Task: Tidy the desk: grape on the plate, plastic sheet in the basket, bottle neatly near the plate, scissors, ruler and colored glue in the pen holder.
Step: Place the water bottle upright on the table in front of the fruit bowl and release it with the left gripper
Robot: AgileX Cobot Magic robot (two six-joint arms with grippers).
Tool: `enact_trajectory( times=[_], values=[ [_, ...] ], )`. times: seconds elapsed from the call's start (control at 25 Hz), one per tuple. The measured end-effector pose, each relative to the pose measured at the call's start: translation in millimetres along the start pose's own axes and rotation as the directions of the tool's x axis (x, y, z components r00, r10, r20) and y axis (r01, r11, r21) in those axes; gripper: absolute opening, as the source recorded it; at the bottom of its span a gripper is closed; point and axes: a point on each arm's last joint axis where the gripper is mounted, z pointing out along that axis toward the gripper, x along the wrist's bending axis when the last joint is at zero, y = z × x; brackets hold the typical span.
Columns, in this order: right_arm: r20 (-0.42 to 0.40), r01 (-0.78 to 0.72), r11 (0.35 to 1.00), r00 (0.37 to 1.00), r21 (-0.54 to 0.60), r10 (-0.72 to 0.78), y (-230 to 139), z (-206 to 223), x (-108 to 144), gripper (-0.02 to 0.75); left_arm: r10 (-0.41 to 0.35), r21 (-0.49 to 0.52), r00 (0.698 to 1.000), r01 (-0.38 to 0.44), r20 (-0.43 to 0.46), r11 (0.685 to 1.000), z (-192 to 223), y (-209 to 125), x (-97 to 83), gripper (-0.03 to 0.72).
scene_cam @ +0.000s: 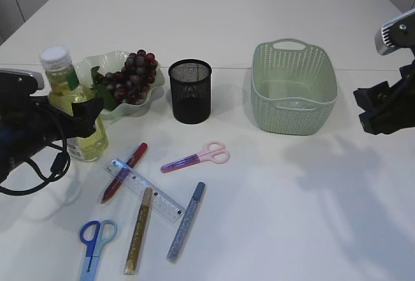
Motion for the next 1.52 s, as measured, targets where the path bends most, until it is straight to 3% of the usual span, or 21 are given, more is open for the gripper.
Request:
enact_trajectory(
  times=[0.32,0.72,1.24,1.52],
  values=[
    [0.002,0.002,1.000,1.000,0.000,-0.002,0,0,0,0.563,0.001,-0.040,1.000,-0.001,-0.001,0.999,-1,7,-0.2,0.575],
    [0.025,0.012,1.000,1.000,0.007,-0.012,-1,0,-2,0.563,0.031,-0.156,0.999,-0.026,0.027,0.987,-10,45,-5.8,0.559],
    [0.109,0.032,0.998,0.993,0.046,-0.037,-4,-1,-10,0.563,0.039,-0.060,0.999,-0.041,-0.031,0.997,-37,92,-7.1,0.550],
    [0.209,0.096,0.987,0.970,0.128,-0.121,-9,-3,-20,0.563,-0.001,-0.039,0.997,-0.002,-0.074,0.999,-58,116,-7.2,0.549]
  ],
)
